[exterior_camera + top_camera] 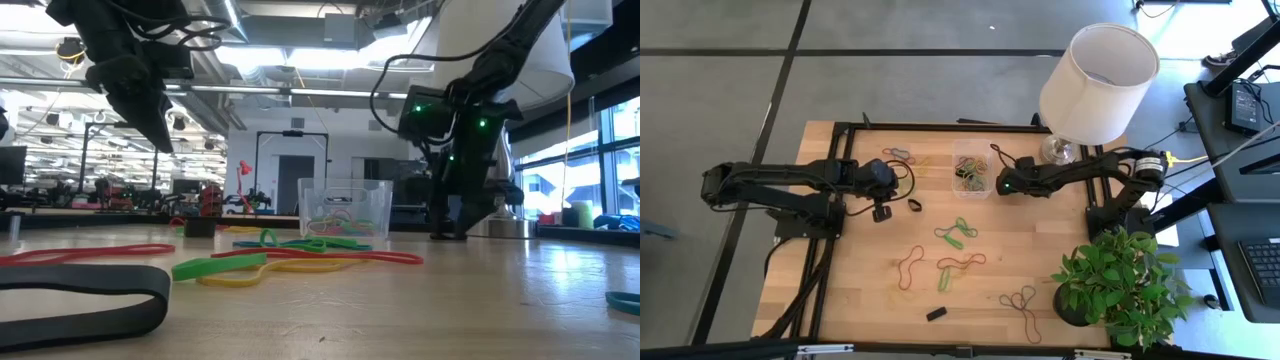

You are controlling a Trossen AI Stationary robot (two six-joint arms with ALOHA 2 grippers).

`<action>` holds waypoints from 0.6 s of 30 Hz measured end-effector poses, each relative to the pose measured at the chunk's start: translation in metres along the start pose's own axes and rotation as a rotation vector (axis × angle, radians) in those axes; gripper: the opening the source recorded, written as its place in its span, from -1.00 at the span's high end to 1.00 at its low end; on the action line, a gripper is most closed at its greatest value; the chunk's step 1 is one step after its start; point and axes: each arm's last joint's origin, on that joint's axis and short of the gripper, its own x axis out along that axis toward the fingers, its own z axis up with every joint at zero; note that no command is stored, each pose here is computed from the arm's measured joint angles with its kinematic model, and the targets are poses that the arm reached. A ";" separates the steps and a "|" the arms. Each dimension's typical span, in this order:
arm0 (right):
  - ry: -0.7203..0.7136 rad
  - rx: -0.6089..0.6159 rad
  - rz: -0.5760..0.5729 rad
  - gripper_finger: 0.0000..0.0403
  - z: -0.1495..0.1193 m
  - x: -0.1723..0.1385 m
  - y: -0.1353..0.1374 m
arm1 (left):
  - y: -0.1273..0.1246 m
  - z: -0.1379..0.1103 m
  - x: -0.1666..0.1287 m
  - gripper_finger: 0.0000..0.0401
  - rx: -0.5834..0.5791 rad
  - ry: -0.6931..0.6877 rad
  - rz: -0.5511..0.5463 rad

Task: Pick and place rubber bands into bin
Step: Put the black rubber band into the transparent bin

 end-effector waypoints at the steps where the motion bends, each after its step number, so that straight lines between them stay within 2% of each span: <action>1: 0.000 0.005 -0.010 0.09 -0.001 0.003 0.001 | 0.001 0.000 0.000 0.99 -0.004 0.001 0.004; 4: 0.008 0.019 -0.034 0.27 -0.007 0.006 0.001 | 0.003 0.000 0.000 0.99 -0.010 0.003 -0.005; 9: -0.010 -0.008 -0.024 0.86 -0.015 -0.002 0.003 | 0.004 0.000 0.001 0.99 -0.002 0.001 -0.027; 10: -0.008 -0.012 -0.013 0.92 -0.016 -0.005 0.004 | 0.004 0.000 0.001 0.99 0.000 0.000 -0.027; 15: 0.076 -0.016 0.077 0.94 -0.018 -0.025 0.004 | 0.004 0.001 0.001 0.99 0.010 -0.003 -0.026; 18: 0.042 -0.001 0.129 0.97 -0.013 -0.041 0.004 | 0.004 0.001 0.001 0.99 0.017 -0.003 -0.026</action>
